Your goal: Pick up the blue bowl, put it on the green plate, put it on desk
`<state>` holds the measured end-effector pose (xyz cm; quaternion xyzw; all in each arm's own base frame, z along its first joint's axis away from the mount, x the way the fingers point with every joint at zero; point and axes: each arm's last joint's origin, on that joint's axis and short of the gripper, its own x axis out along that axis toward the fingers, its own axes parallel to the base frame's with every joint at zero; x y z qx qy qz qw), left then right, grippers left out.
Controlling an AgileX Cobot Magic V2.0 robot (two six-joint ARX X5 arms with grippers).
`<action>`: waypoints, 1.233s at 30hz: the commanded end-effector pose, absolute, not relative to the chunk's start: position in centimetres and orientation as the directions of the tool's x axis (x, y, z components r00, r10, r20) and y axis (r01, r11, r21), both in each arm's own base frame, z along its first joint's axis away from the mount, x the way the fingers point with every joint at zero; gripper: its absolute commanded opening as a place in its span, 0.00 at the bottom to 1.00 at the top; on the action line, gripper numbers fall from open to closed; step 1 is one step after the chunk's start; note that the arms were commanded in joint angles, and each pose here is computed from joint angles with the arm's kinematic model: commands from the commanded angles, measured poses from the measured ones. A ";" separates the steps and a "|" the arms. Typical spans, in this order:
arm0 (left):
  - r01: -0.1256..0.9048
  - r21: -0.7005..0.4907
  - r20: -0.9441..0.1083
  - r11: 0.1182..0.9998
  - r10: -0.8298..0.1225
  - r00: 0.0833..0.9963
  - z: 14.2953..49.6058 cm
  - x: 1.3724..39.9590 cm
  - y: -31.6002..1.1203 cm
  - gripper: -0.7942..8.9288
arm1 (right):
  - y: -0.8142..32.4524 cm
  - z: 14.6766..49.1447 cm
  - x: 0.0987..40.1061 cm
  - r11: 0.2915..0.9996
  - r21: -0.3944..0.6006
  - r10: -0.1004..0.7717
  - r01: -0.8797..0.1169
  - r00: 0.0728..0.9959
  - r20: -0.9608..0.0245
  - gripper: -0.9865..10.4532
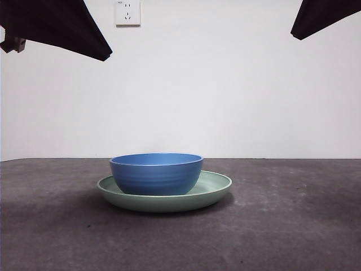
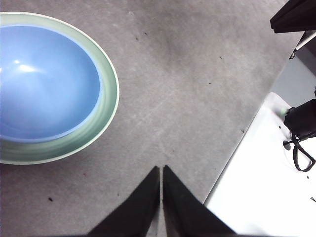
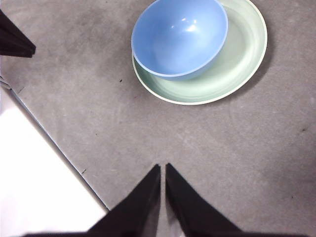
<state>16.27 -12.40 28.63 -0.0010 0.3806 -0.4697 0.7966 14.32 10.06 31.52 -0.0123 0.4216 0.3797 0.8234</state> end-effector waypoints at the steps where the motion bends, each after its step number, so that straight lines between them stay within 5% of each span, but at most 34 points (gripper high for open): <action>1: 0.768 -0.335 -0.582 0.545 -0.761 0.287 29.3 16.1 -12.3 0.09 | 10.3 31.8 14.4 0.699 0.290 0.624 -0.654 0.359 -0.694 0.10; 6: 0.757 -0.155 -0.480 0.635 -0.718 0.504 31.5 15.6 -10.2 0.09 | 10.3 31.8 14.4 0.699 0.290 0.624 -0.653 0.359 -0.694 0.10; 10: 0.616 -0.019 -0.275 0.788 -0.596 0.754 33.9 15.1 -6.9 0.09 | 10.3 31.8 14.4 0.699 0.290 0.624 -0.654 0.359 -0.694 0.10; 16: 0.346 0.057 -0.020 0.936 -0.346 0.938 33.7 12.9 -2.8 0.09 | 10.3 31.8 14.4 0.699 0.290 0.624 -0.653 0.359 -0.694 0.10; 24: 0.126 0.063 0.027 0.990 -0.128 0.991 27.5 10.5 -0.6 0.09 | 10.3 31.8 14.4 0.699 0.290 0.624 -0.653 0.359 -0.694 0.10; 37: 0.055 0.037 -0.019 0.998 -0.054 0.998 18.9 9.5 0.1 0.09 | 10.3 31.8 14.4 0.699 0.290 0.624 -0.654 0.359 -0.694 0.10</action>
